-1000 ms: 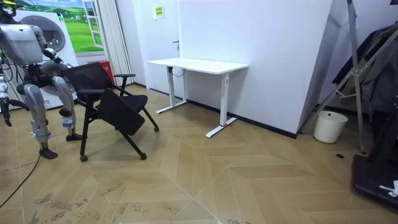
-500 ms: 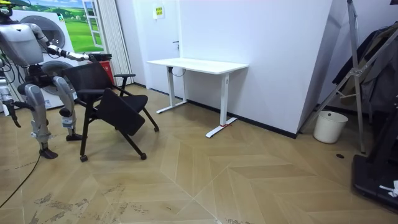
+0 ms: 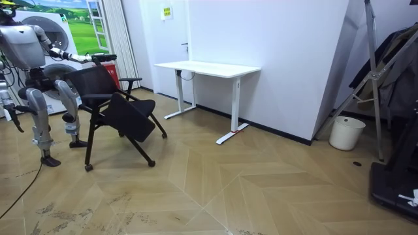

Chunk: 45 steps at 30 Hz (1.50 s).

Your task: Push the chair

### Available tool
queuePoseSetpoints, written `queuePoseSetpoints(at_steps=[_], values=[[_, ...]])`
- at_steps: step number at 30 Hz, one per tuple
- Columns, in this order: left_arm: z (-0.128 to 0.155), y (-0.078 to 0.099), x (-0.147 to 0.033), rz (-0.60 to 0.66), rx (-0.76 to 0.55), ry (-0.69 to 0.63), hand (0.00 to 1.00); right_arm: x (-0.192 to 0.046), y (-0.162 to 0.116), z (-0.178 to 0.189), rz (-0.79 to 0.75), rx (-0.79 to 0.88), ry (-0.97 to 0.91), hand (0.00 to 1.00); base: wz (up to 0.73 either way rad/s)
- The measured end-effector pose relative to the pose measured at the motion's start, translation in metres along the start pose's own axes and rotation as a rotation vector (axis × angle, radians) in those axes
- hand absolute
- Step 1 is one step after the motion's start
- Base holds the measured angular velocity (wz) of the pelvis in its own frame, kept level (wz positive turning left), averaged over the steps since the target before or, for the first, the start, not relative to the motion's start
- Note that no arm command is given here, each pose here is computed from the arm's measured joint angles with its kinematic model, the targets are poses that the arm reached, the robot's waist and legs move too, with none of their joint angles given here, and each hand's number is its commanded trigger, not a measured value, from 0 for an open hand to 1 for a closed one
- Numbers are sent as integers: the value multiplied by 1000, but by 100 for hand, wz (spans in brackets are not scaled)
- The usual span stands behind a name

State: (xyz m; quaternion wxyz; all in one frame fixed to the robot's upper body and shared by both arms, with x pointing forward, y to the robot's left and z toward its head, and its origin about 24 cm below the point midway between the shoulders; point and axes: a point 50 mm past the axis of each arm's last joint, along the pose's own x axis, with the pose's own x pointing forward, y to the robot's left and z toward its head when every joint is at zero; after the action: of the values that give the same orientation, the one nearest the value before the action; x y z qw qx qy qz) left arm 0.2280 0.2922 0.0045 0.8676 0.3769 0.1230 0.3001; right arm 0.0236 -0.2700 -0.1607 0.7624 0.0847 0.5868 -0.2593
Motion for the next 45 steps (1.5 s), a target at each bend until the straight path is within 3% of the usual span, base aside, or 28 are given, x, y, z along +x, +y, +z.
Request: queuePoseSetpoints(at_steps=[12, 18, 23, 31, 38, 45], values=[[23, 5, 4, -51, 141, -145, 0, 1, 4, 7, 30, -47, -13, 0, 1], [28, 8, 9, -163, 330, -227, 0, 1, 2, 11, 32, -39, -15, 0, 0], [37, 14, 16, -297, 446, -269, 0, 1, -6, 21, 14, -50, -38, 0, -1], [50, 18, 23, -476, 571, -226, 0, 1, -19, 32, -24, -102, -42, 0, -2], [77, 30, 18, -659, 762, -244, 0, 0, -27, 42, -48, -105, -64, 0, -4], [101, 10, 4, -942, 814, -260, 0, 0, -27, 56, -47, -100, -87, 0, -3]])
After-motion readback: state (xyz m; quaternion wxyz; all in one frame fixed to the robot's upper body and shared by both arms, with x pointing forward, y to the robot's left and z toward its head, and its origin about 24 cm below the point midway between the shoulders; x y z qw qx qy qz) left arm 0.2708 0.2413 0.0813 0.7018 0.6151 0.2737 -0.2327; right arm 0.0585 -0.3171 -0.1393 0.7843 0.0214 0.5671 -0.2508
